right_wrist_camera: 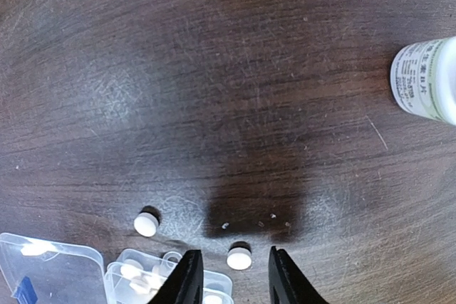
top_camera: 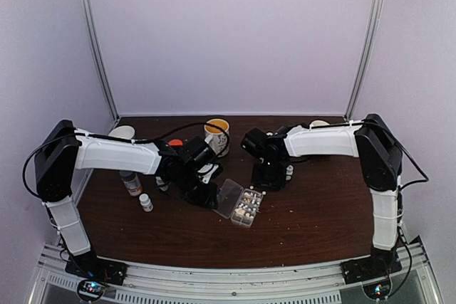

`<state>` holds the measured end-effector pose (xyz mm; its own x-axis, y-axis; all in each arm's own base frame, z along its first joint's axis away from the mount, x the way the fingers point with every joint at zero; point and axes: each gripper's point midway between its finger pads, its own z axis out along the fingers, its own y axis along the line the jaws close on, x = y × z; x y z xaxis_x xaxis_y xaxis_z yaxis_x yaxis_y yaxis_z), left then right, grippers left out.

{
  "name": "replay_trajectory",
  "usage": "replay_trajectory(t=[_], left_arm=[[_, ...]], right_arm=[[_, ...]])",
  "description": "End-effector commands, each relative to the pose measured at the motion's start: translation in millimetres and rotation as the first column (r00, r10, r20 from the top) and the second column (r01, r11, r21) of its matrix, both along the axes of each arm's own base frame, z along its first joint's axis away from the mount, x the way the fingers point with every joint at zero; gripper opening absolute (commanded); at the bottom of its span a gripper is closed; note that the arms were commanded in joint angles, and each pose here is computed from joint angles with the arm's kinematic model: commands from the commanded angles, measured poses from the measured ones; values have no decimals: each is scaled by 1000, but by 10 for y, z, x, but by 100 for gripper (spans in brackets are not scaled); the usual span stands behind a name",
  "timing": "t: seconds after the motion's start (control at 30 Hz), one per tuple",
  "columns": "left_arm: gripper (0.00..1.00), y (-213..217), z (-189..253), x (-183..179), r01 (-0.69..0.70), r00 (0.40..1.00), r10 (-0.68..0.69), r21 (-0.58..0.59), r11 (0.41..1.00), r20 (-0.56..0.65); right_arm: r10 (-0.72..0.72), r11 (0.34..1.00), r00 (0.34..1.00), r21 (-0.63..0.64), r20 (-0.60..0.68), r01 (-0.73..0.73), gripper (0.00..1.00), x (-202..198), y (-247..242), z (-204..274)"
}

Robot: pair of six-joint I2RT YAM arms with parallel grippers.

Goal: Sort the pills into containers
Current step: Pick up the pill from the center of the board.

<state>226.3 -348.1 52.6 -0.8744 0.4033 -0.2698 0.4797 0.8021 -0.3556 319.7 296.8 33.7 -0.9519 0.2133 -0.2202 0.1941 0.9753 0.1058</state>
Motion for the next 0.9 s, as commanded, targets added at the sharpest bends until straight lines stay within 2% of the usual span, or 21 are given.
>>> replay_trajectory(t=[0.0, 0.13, 0.23, 0.63, 0.67, 0.8, 0.87], left_arm=[[24, 32, 86, -10, -3, 1000, 3, -4, 1000, 25], [24, 47, 132, 3, -6, 999, 7, -6, 1000, 40], [24, 48, 175, 6, -6, 999, 7, -11, 1000, 50], [25, 117, 220, -12, -3, 997, 3, -7, 1000, 75], [25, 119, 224, -9, -3, 997, 4, -8, 1000, 76], [25, 122, 218, -15, -1, 997, 2, -6, 1000, 76], [25, 132, 206, -20, -2, 997, 2, -2, 1000, 75]], right_arm=[[-22, 1000, 999, -13, -30, 22, 32, -27, -35, -86], [-30, 999, 999, -20, -36, 29, 32, -34, -45, -110], [-36, 999, 998, -28, -47, 35, 26, -46, -55, -129], [-45, 997, 997, -58, -64, 41, 21, -51, -79, -205], [-45, 997, 997, -58, -69, 41, 18, -56, -76, -214], [-44, 998, 996, -55, -76, 40, 16, -57, -59, -234], [-41, 998, 996, -54, -75, 37, 11, -54, -56, -232]])
